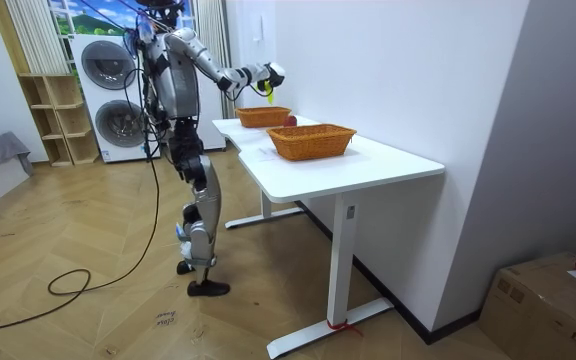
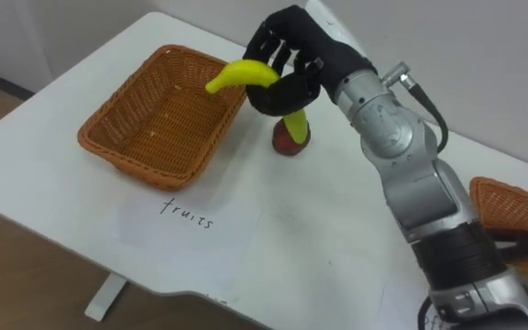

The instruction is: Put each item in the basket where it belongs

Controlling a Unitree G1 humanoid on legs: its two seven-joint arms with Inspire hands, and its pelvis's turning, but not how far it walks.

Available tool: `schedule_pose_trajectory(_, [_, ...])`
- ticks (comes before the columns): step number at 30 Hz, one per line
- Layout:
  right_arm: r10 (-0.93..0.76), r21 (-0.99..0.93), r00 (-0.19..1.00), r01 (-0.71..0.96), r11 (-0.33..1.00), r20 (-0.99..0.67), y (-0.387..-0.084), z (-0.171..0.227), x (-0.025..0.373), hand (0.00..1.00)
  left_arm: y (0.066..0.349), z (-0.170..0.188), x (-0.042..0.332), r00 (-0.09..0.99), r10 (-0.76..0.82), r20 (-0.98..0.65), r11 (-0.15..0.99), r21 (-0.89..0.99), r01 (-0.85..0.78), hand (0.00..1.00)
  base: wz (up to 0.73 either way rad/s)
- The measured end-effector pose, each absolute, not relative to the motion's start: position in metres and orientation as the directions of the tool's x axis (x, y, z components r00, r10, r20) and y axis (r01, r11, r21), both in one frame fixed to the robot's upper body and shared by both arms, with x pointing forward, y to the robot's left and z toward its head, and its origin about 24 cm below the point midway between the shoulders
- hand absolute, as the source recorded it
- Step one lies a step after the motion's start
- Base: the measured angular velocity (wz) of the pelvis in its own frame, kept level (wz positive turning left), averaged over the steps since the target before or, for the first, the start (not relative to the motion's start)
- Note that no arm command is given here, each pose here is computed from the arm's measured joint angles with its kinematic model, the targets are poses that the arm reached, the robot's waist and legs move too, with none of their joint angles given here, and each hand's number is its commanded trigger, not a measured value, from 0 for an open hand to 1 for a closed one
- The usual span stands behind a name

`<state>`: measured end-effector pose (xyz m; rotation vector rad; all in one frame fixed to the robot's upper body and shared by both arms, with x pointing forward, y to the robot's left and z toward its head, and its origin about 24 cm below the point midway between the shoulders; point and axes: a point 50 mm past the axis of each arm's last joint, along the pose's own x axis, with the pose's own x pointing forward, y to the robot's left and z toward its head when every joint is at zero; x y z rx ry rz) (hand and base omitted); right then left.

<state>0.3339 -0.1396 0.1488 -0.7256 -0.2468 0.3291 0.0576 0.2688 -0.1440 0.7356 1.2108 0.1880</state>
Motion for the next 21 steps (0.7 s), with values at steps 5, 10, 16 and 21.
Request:
schedule_pose_trajectory(5, [0.397,-0.677,0.913,-0.233,0.698,0.095,-0.126,0.143,0.336,1.00,0.269,-0.144,0.055,0.363,0.504,-0.784,0.756,0.604,0.253,0.00,0.00])
schedule_pose_trajectory(10, [0.395,-0.661,0.913,-0.234,0.713,0.104,-0.121,0.141,0.336,1.00,0.270,-0.142,0.059,0.385,0.507,-0.771,0.740,0.619,0.264,0.00,0.06])
schedule_pose_trajectory(16, [0.406,-0.664,0.906,-0.230,0.711,0.121,-0.113,0.144,0.337,1.00,0.271,-0.141,0.059,0.386,0.512,-0.767,0.731,0.625,0.273,0.00,0.07])
schedule_pose_trajectory(21, [0.382,-0.653,0.914,-0.207,0.729,0.138,-0.112,0.143,0.337,1.00,0.272,-0.141,0.055,0.383,0.516,-0.766,0.729,0.628,0.274,0.00,0.07])
